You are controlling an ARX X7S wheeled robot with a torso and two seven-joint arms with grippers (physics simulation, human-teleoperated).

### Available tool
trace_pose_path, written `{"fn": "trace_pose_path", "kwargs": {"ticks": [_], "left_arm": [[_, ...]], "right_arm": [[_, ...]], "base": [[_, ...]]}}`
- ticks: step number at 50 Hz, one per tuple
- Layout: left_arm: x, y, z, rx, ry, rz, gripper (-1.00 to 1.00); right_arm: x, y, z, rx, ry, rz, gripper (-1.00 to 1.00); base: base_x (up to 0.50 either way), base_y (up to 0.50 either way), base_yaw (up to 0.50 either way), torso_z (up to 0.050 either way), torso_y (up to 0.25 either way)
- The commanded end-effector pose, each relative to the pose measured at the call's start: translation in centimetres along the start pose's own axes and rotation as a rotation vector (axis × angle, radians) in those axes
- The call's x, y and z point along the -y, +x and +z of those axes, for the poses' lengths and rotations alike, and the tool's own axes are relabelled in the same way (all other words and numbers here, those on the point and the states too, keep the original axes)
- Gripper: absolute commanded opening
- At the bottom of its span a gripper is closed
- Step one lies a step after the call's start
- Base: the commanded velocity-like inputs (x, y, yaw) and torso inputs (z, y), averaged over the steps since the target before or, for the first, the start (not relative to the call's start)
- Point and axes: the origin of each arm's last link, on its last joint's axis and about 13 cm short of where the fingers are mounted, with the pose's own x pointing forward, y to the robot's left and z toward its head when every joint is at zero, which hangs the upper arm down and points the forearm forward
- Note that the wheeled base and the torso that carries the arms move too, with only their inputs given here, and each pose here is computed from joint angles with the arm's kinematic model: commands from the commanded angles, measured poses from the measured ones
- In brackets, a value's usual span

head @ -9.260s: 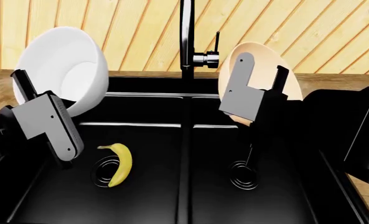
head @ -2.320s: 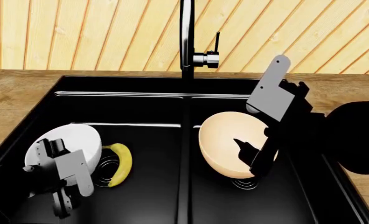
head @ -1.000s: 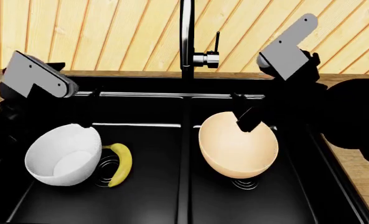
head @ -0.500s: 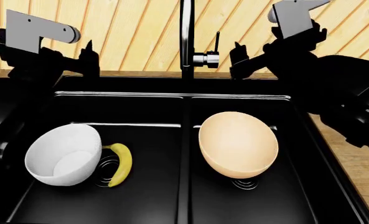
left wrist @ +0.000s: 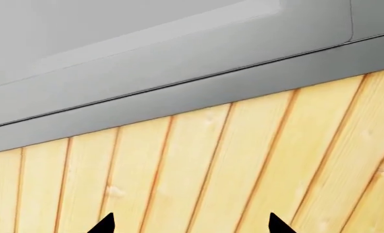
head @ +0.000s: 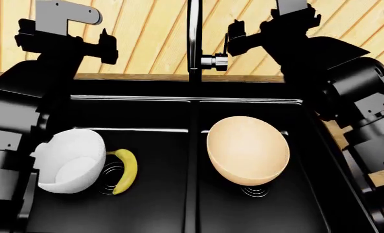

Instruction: Pick the bowl and bowl and place them in the sink. Then turn on the water.

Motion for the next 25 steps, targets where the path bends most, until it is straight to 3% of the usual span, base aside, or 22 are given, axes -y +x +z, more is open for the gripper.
{"fn": "trace_pose_path", "kwargs": {"ticks": [1,25], "left_arm": [[0.5,1.8,0.3,-0.009,-0.016,0.036,1.00],[0.4,4.4,5.4,0.042,-0.087,0.083,1.00]], "right_arm": [[-0.2,2.2,-0.2,0.017,0.047,-0.009,1.00],[-0.2,4.2,2.6,0.073,0.132,-0.054,1.00]], "base": [[0.00,0.00,0.00,0.000,0.000],[0.00,0.00,0.00,0.000,0.000]]}}
